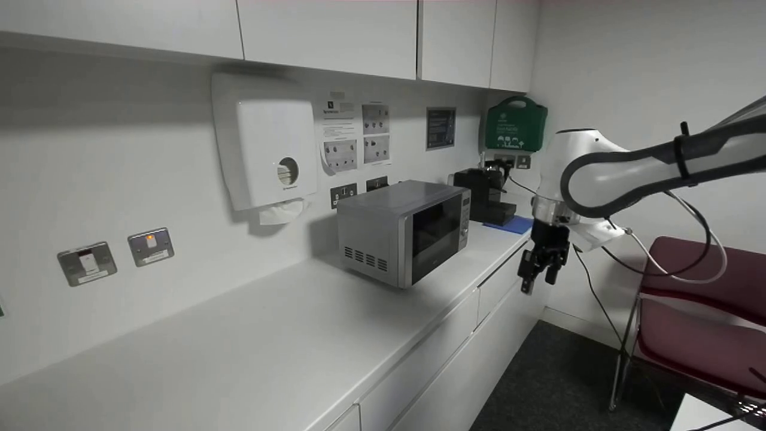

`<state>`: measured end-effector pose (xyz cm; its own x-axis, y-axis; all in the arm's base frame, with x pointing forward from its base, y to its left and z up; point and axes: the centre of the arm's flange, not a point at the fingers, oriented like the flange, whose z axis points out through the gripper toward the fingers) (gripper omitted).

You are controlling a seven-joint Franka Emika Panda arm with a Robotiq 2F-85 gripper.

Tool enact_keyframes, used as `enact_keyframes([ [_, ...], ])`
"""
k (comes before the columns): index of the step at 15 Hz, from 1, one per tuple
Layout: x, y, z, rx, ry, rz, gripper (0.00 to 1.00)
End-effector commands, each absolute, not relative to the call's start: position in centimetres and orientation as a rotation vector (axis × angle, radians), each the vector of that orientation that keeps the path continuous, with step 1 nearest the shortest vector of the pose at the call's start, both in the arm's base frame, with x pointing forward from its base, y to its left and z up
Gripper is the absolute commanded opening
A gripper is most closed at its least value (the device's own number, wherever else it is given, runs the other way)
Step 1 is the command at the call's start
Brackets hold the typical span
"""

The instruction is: Press a button on the microwave.

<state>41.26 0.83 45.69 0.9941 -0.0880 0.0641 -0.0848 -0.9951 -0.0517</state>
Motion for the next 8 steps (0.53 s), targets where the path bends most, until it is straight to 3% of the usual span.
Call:
enact_keyframes([
  [1, 46.4, -2.1, 48.0, -2.963, 0.349, -0.236, 1.0],
  [8, 51.5, -6.0, 51.7, -2.672, 0.736, -0.396, 1.0],
])
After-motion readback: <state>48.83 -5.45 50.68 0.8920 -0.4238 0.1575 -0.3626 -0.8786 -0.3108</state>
